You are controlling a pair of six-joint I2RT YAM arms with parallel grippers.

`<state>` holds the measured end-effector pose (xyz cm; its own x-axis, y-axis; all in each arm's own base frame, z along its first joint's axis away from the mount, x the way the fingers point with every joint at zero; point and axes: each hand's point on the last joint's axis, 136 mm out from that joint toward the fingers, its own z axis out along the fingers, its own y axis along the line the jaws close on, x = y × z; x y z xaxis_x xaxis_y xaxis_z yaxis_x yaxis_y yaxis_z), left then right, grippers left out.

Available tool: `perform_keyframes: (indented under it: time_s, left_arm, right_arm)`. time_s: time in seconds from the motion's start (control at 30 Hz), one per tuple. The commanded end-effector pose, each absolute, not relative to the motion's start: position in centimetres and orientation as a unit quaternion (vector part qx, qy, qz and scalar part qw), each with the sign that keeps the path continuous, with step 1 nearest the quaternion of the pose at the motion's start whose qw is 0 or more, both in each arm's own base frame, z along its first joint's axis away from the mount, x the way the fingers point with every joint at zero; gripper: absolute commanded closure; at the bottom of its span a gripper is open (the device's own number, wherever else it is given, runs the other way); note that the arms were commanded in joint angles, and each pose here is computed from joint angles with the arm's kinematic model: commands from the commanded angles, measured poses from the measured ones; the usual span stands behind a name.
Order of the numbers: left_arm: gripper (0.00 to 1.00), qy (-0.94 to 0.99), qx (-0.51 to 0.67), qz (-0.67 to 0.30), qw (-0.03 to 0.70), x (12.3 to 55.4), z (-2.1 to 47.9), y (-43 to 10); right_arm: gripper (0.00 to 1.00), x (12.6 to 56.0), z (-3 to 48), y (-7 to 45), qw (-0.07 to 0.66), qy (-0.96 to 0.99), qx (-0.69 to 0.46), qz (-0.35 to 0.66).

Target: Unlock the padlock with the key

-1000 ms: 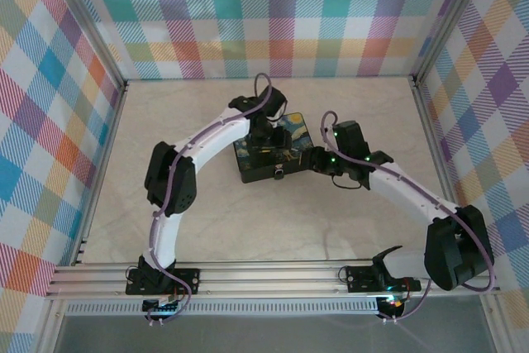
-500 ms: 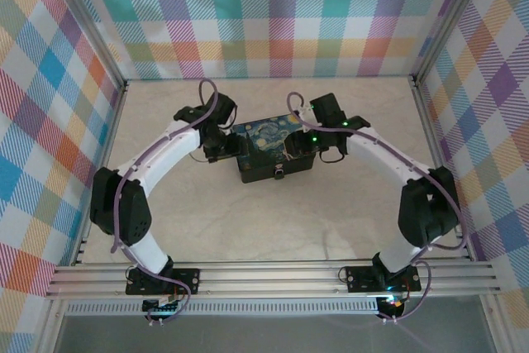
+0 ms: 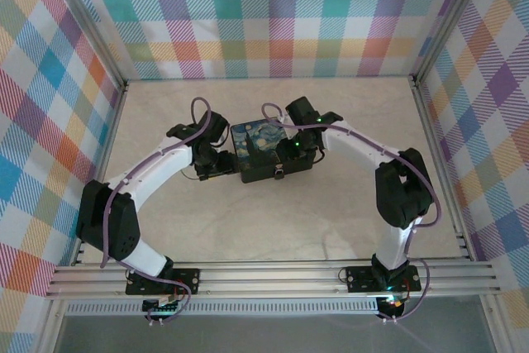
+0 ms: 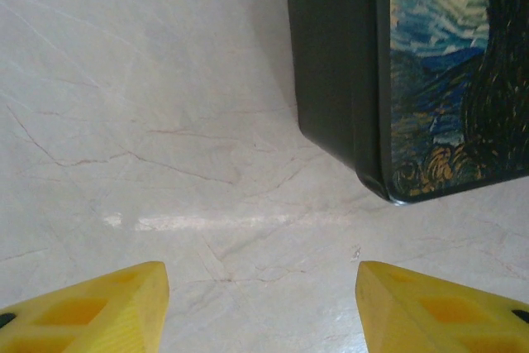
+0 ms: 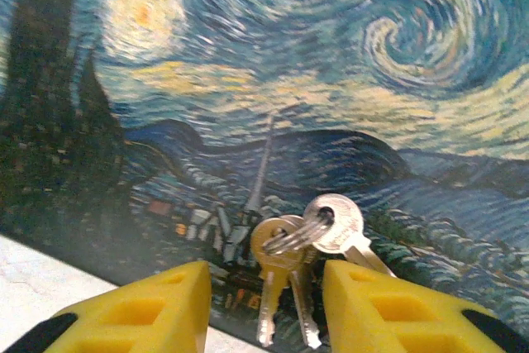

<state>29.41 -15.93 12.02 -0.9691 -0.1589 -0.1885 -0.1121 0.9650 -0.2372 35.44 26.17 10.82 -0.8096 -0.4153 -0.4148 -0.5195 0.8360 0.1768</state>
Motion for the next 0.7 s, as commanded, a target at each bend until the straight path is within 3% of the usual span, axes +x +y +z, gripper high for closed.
perform_keyframes:
  time_s: [0.0, 0.27, 0.5, 0.67]
  left_arm:
    - [0.39, 0.983, -0.069, -0.116, 0.124, 29.9, 12.9, -15.4]
    - [0.39, 0.983, -0.065, -0.124, 0.120, 29.8, 12.4, -15.6]
    - [0.39, 0.978, -0.068, -0.163, 0.111, 29.4, 12.0, -16.9]
    - [0.39, 0.979, -0.067, -0.161, 0.106, 29.4, 11.8, -16.8]
  right_arm:
    - [0.64, 35.8, 10.3, 25.4, 0.177, 0.947, -0.245, 0.111]
    - [0.73, 36.0, 9.1, 25.2, 0.167, 0.958, -0.209, 0.103]
    - [0.61, 37.1, 9.7, 25.6, 0.193, 0.960, -0.181, 0.091]
    - [0.66, 37.2, 9.0, 25.6, 0.188, 0.964, -0.181, 0.058]
